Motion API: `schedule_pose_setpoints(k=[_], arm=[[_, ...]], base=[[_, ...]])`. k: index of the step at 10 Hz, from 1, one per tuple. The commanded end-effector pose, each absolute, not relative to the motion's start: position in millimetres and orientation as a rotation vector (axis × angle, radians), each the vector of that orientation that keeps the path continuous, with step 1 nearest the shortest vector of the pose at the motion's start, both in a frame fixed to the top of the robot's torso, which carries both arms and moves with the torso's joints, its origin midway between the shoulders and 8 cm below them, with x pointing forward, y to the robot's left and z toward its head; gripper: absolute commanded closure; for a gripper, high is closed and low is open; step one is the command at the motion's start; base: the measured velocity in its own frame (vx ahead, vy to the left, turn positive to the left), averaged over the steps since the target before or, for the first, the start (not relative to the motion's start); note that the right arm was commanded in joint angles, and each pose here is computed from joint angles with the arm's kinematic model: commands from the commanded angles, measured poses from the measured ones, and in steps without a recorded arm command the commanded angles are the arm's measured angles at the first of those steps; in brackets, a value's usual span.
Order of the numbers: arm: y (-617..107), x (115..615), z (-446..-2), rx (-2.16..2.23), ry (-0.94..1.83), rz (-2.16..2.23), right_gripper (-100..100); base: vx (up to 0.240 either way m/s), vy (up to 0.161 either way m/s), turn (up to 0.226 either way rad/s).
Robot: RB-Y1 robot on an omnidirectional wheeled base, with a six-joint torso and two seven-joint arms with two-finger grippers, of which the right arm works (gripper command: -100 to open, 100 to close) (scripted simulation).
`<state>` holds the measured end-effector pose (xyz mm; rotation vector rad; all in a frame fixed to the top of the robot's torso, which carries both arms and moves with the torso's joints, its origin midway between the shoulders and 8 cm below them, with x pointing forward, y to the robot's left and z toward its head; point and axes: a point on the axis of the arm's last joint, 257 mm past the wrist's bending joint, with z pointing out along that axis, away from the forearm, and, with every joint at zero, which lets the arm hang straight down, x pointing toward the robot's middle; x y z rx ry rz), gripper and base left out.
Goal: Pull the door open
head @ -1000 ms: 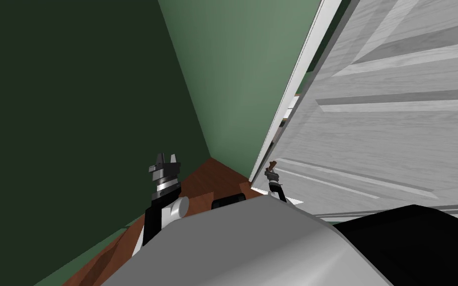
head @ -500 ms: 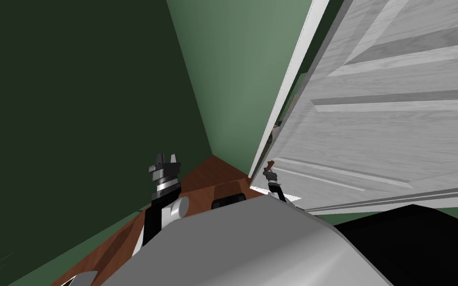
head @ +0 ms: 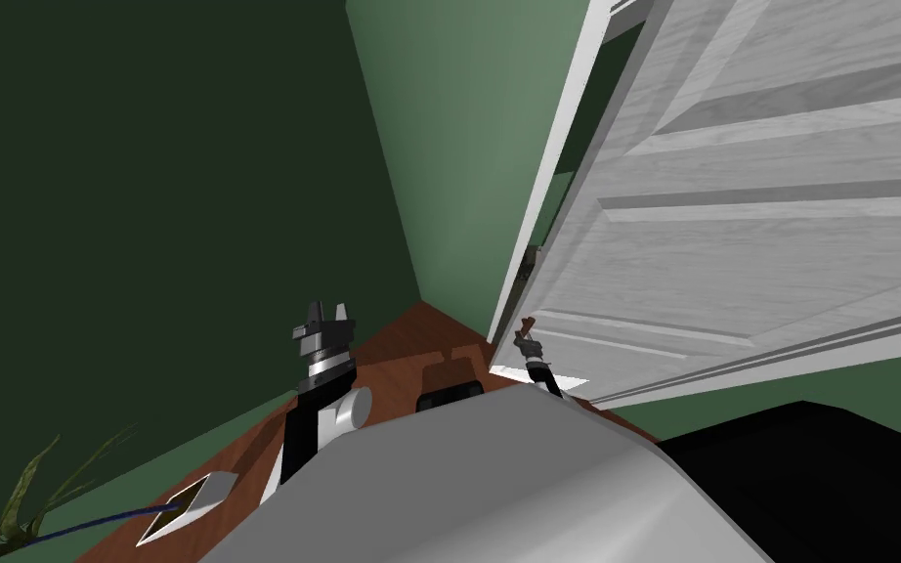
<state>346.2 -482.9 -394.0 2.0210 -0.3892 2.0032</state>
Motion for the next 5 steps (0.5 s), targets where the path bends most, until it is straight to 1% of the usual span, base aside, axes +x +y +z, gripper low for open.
schedule_pose_setpoints(k=[1, 5], arm=[[-476.4, 346.0, -393.0, 2.033, -0.362, 2.025, 100], [-456.4, 343.1, -391.6, 2.078, -0.279, 2.078, 100]], base=[[-0.251, 0.003, 0.071], [-0.233, -0.023, 0.065]])
